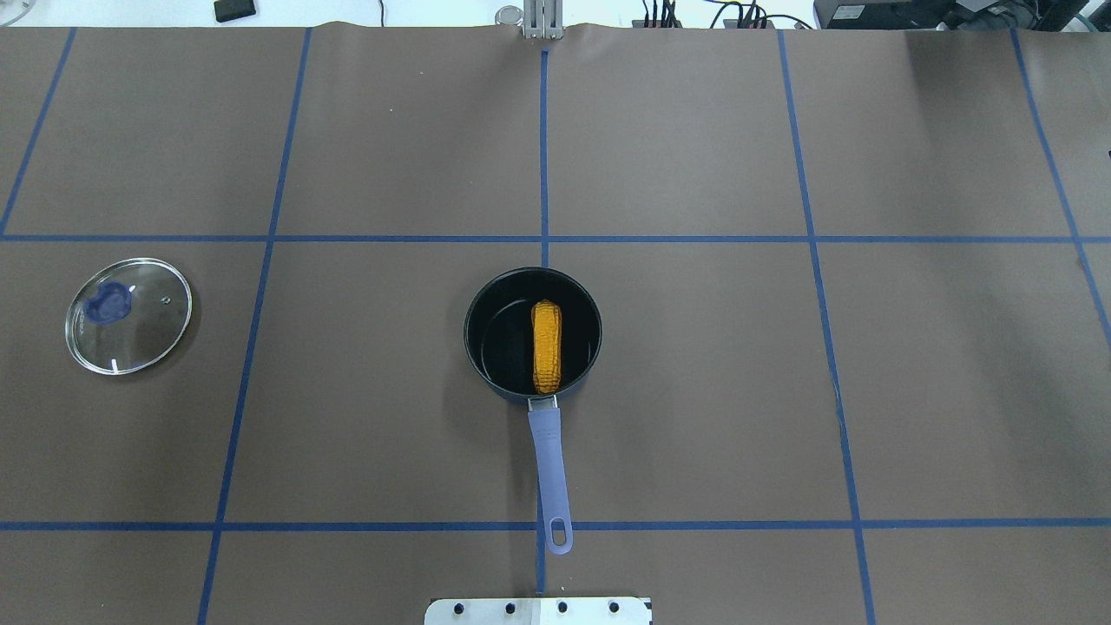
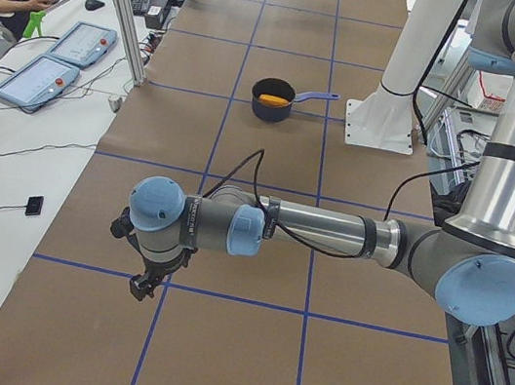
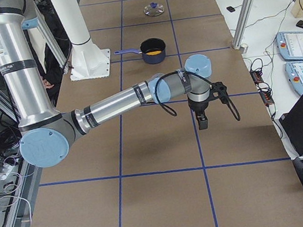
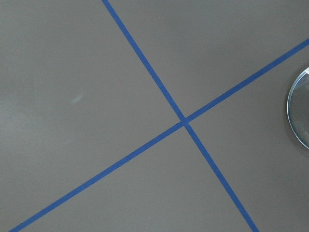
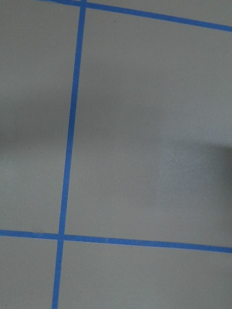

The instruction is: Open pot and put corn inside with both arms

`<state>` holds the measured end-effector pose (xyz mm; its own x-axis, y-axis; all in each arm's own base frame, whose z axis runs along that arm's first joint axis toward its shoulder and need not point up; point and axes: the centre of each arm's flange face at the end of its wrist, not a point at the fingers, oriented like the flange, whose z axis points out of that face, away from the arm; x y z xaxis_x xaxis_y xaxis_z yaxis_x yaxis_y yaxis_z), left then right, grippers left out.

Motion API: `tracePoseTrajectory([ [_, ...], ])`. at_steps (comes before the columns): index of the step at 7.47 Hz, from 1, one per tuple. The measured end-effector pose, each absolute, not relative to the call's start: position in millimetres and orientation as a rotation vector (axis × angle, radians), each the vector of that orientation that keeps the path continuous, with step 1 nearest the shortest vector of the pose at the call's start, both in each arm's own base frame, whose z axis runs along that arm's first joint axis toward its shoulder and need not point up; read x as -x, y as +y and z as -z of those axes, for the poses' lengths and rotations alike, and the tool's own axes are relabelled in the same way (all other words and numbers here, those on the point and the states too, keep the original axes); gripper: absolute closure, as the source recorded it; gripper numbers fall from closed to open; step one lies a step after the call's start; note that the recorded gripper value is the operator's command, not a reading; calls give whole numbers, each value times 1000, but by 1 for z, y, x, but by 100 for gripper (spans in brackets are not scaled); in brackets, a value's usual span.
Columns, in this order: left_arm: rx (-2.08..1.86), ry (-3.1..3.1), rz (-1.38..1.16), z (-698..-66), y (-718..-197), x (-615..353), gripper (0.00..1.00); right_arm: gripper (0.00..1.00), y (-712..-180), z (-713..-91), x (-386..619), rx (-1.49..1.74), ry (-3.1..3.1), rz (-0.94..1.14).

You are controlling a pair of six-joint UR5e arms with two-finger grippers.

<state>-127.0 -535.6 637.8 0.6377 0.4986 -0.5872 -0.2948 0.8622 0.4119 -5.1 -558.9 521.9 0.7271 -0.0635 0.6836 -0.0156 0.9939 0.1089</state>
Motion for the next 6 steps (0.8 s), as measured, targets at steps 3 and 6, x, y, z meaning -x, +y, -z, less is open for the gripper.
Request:
tracePoseTrajectory([
  [3,-278,756,-431,-639,-535,128,2,0,-556,-532,2,-89,-755,6],
  [6,-279,756,-427,-638,-535,128,2,0,-555,-535,2,-89,-752,12],
])
